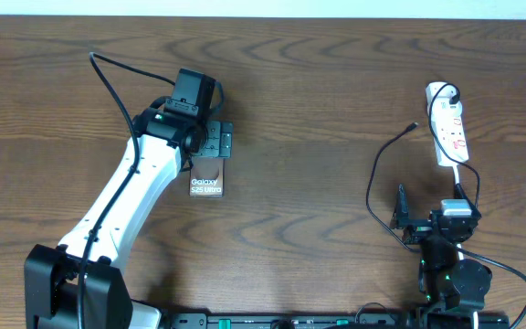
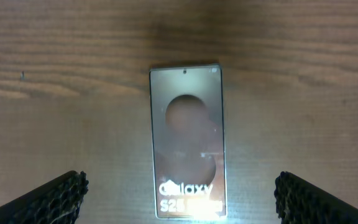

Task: Plug charger to phone and switch on socket
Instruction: 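Move the left gripper over the Galaxy phone and grasp its bottom edge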

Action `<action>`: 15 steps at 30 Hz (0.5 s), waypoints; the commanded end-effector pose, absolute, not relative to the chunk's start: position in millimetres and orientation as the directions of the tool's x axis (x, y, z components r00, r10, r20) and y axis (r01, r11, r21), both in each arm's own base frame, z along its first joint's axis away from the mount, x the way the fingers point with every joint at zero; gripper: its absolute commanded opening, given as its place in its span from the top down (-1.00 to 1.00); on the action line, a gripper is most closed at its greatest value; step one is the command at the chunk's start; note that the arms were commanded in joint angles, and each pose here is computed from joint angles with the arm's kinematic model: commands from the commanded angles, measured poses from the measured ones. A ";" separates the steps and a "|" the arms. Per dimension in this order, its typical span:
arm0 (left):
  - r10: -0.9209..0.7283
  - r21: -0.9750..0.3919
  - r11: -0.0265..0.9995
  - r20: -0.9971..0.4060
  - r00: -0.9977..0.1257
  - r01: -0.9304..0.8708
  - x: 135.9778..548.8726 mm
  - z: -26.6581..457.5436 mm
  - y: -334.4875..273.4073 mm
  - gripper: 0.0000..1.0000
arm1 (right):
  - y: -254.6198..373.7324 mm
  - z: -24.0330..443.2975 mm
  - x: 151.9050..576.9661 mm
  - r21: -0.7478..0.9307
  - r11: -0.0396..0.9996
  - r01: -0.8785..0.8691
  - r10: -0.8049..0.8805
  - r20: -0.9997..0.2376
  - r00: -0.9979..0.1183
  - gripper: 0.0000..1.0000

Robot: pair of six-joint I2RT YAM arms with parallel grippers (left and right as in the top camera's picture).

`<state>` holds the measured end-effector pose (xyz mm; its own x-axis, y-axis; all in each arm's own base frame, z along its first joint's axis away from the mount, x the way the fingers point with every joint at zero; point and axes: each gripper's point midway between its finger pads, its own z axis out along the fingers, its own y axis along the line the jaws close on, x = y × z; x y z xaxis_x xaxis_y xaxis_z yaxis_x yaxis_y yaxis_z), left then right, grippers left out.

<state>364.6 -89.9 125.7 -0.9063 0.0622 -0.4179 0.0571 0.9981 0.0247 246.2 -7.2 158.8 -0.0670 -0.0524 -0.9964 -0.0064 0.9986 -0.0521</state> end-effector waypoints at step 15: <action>0.012 0.066 0.998 -0.269 -0.963 -0.006 363.7 42.9 -85.5 -0.96 | -4.7 158.5 246.1 -0.054 0.998 -0.018 -0.055 -0.996 -0.066 -0.99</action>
<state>367.6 -90.8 61.6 -0.9502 0.0475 -0.3078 0.0352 0.9983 0.0455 246.2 -7.2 159.0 -0.0667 -0.0524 -0.9964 -0.0064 0.9986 -0.0521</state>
